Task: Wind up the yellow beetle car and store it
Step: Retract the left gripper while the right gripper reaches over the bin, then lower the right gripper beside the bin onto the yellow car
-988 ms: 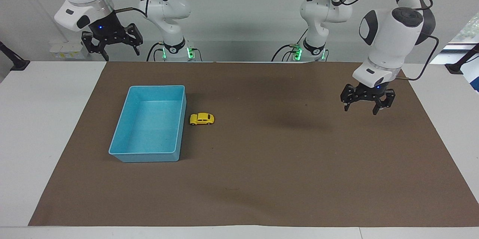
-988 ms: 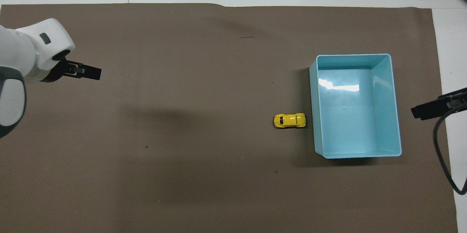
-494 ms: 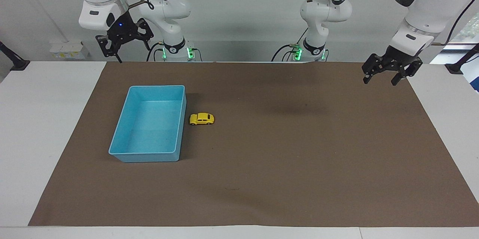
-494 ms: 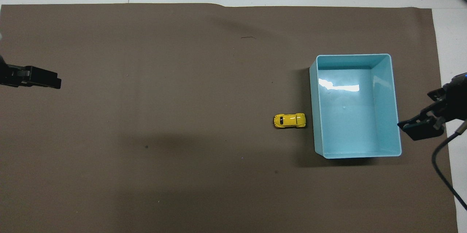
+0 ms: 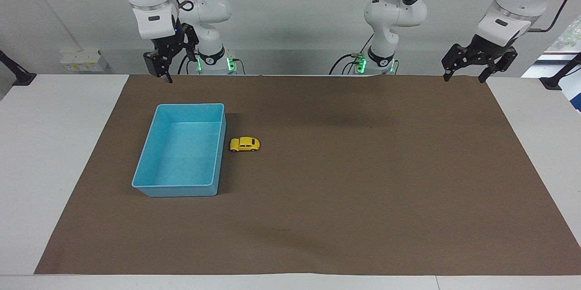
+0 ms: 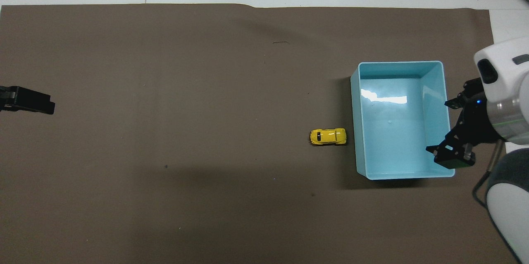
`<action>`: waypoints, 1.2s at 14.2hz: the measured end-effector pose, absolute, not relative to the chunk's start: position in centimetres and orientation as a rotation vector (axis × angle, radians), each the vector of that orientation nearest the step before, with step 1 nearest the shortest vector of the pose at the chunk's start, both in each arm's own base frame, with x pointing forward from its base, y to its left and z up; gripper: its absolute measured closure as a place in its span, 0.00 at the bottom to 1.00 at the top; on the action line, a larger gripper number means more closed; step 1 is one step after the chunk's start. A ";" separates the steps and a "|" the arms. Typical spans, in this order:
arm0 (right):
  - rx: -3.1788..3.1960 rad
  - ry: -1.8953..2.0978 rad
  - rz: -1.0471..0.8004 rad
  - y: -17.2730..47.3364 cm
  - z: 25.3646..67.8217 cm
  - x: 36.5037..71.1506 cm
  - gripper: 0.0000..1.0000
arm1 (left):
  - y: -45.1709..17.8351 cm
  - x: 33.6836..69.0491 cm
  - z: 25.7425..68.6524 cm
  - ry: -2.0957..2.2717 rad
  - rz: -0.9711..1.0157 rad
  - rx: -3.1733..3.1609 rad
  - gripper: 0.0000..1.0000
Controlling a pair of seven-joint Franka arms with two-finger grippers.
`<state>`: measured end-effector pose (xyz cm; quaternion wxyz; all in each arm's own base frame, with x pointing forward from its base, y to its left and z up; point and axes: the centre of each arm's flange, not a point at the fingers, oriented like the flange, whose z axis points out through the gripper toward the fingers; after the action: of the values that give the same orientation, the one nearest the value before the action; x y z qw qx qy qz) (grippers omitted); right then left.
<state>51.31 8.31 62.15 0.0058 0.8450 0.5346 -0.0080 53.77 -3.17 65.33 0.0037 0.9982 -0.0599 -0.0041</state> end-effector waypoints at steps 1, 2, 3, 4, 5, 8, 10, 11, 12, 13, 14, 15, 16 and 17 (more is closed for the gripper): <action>2.603 1.732 -0.013 9.0 61.2 51.5 0.00 | -3.2 53.8 65.3 -0.188 -0.013 3.129 0.00; 2.564 1.791 -0.015 9.6 59.9 51.7 0.00 | -3.2 53.8 65.3 -0.186 -0.013 3.129 0.00; 2.529 1.845 -0.025 10.2 58.7 52.0 0.00 | -3.1 53.8 65.3 -0.185 -0.014 3.129 0.00; 2.499 1.892 -0.035 10.8 57.4 52.3 0.00 | -3.1 53.8 65.3 -0.184 -0.014 3.129 0.00; 2.474 1.927 -0.041 11.6 56.3 52.5 0.00 | -3.1 53.8 65.3 -0.184 -0.014 3.129 0.00; 2.427 1.991 -0.049 13.6 53.4 52.5 0.00 | -3.1 53.8 65.3 -0.184 -0.014 3.129 0.00; 2.381 2.045 -0.043 14.2 51.0 52.6 0.00 | -3.1 53.8 65.3 -0.184 -0.014 3.129 0.00; 2.367 2.061 -0.040 14.4 49.8 52.7 0.00 | -3.1 53.8 65.3 -0.184 -0.015 3.129 0.00; 2.358 2.070 -0.037 14.5 48.6 52.8 0.00 | -3.1 53.8 65.3 -0.184 -0.015 3.129 0.00; 2.353 2.075 -0.034 14.6 47.4 52.9 0.00 | -3.1 53.8 65.3 -0.184 -0.015 3.129 0.00; 2.347 2.082 -0.031 14.9 46.6 52.9 0.00 | -3.1 53.8 65.3 -0.184 -0.015 3.129 0.00; 2.338 2.090 -0.026 15.4 45.8 53.0 0.00 | -3.1 53.8 65.3 -0.184 -0.015 3.129 0.00; 2.328 2.098 -0.018 15.8 45.2 53.0 0.00 | -3.1 53.8 65.3 -0.184 -0.015 3.129 0.00; 2.321 2.103 -0.010 16.1 44.7 53.1 0.00 | -3.1 53.8 65.3 -0.184 -0.015 3.129 0.00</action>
<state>53.06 16.11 44.74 0.0048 0.7410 0.6714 -0.0032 53.76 -3.13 65.32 0.0037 0.9983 -0.0586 -0.0048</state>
